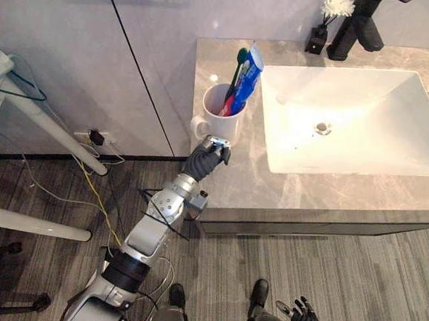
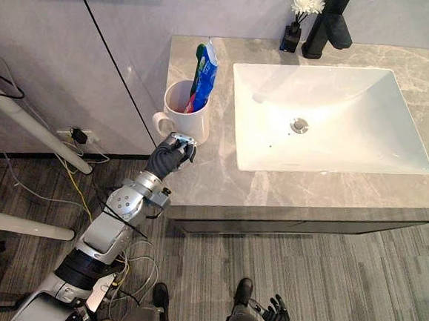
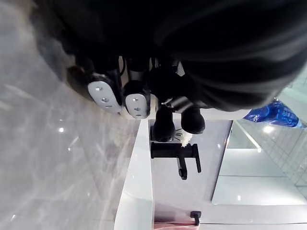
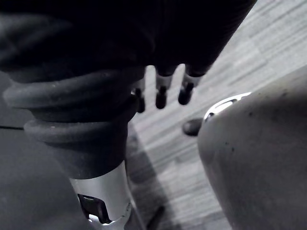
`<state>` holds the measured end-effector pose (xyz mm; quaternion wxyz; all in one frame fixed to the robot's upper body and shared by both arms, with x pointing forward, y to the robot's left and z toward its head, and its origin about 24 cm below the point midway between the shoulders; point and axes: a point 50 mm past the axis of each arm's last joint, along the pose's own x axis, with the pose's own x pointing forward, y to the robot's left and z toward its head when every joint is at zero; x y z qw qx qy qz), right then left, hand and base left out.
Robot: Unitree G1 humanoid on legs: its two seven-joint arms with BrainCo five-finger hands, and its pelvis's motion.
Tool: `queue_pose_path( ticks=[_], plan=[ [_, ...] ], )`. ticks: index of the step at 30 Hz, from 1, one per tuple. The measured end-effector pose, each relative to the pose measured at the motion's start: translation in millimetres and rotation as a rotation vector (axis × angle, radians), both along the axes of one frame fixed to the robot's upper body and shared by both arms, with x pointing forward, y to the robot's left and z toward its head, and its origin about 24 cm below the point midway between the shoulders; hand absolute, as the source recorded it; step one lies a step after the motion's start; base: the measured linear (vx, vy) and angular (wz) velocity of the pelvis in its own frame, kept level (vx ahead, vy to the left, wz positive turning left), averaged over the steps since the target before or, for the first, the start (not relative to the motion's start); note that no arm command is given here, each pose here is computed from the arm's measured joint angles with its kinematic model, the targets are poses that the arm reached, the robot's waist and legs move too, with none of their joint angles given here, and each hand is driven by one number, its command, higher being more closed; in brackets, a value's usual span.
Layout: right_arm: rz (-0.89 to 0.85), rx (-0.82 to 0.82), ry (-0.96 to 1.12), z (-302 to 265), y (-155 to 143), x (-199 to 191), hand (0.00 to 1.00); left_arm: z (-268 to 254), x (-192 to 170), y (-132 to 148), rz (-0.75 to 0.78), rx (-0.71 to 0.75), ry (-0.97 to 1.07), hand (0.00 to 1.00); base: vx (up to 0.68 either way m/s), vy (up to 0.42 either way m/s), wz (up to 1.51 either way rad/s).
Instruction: Organize washtable
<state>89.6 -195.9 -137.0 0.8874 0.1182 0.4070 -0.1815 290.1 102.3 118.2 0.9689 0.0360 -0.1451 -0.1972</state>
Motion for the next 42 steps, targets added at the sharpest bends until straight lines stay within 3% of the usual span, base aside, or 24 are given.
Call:
queue_pose_path(
  ticks=[10, 16, 42],
  plan=[
    [0.032, 0.008, 0.005, -1, 0, 2, 0.00, -10, -14, 36, 0.084, 0.041, 0.019, 1.00, -0.01, -0.008, 0.00],
    [0.032, 0.008, 0.015, -3, 0, 1, 0.00, -10, -14, 43, 0.095, 0.060, 0.016, 1.00, 0.00, -0.003, 0.01],
    [-0.090, 0.066, 0.016, -7, -5, -9, 0.00, 0, -30, 1, -0.113, 0.039, -0.007, 1.00, -0.01, -0.007, -0.01]
  ],
)
